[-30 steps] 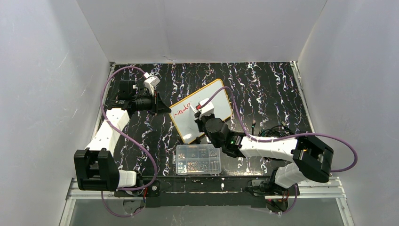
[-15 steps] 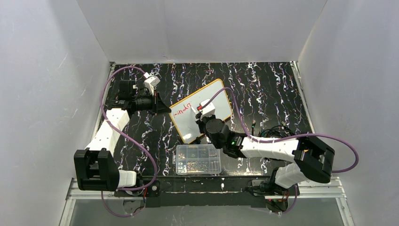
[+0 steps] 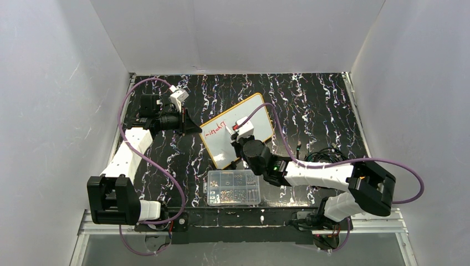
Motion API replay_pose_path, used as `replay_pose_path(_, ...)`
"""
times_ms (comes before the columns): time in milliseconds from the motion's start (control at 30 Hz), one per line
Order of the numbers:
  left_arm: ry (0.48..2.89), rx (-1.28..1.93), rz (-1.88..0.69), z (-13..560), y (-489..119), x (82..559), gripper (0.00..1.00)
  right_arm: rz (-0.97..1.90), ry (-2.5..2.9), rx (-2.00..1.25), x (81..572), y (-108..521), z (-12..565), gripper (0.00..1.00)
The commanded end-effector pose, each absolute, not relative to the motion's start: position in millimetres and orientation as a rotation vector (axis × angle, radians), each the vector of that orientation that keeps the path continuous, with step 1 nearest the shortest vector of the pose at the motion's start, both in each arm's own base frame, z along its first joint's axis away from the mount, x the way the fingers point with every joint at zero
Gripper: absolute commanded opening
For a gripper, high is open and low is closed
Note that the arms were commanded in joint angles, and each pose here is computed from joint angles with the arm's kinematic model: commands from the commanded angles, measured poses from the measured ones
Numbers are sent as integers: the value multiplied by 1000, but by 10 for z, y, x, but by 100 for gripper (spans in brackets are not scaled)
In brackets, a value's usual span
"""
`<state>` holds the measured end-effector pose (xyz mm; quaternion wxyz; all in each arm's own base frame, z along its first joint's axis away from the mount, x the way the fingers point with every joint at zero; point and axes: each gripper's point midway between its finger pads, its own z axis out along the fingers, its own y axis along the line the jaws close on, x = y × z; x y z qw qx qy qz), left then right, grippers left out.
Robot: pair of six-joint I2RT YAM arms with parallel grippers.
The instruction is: Write a sentence on the whiteboard
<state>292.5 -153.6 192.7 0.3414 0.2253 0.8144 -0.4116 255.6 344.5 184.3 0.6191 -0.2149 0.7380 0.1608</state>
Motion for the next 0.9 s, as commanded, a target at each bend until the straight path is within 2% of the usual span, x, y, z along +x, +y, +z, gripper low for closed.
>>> replay_pose_path(0, 2072, 627, -1108, 2071, -1589, 2817, 0, 388, 1676, -488, 2515, 3400, 2003, 1)
replay_pose_path(400, 2076, 624, -1100, 2061, -1581, 2822, 0, 390, 1644, -454, 2563, 3176, 2210, 1)
replay_pose_path(867, 2082, 622, -1103, 2044, -1583, 2826, 0, 412, 1612, -492, 2616, 3336, 2201, 1)
